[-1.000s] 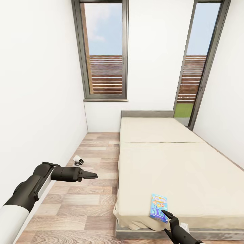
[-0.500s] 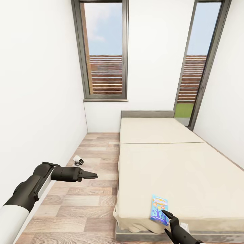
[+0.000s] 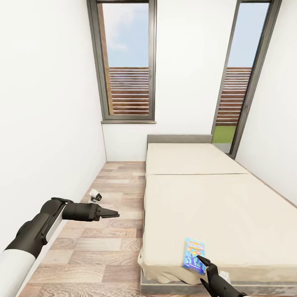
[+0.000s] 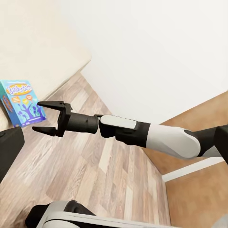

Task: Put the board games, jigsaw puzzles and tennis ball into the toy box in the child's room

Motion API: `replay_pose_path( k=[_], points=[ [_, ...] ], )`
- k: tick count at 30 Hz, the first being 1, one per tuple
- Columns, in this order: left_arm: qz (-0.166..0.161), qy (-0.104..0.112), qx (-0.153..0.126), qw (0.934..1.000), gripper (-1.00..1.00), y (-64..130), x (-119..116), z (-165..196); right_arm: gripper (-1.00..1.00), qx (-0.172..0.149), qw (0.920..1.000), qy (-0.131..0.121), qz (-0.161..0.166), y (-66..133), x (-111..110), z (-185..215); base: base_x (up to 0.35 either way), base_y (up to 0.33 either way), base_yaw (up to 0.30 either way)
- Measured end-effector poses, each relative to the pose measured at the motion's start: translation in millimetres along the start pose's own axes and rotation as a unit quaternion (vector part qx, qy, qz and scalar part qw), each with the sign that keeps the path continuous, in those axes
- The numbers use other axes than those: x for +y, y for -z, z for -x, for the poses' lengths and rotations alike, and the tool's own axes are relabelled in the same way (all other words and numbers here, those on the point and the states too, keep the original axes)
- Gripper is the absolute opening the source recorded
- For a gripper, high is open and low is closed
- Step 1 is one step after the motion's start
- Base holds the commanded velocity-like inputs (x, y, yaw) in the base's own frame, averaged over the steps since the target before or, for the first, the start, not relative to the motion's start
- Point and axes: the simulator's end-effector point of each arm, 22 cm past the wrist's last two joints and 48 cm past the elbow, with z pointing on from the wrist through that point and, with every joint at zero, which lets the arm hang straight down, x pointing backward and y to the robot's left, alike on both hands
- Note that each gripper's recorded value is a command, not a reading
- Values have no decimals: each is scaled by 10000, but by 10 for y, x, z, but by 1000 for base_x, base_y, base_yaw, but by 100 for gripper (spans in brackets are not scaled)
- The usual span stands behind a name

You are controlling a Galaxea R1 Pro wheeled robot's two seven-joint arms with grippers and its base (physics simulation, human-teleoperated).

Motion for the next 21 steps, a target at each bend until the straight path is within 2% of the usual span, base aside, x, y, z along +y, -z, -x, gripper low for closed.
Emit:
replay_pose_path(
  k=[8, 9, 21],
  points=[
    [1, 1, 6, 10000, 100, -4, 1, -3, 100, -1, 10000, 4, -8, 0, -4, 1, 0, 0, 0],
    [-1, 1, 8, 10000, 100, -6, 1, -4, -100, 0, 10000, 3, -9, 1, -4, 1, 0, 0, 0],
    [-4, 1, 17, 10000, 100, -13, 0, -8, -100, 27, 10000, 22, 7, -3, 6, -14, 0, 0, 0]
  ],
)
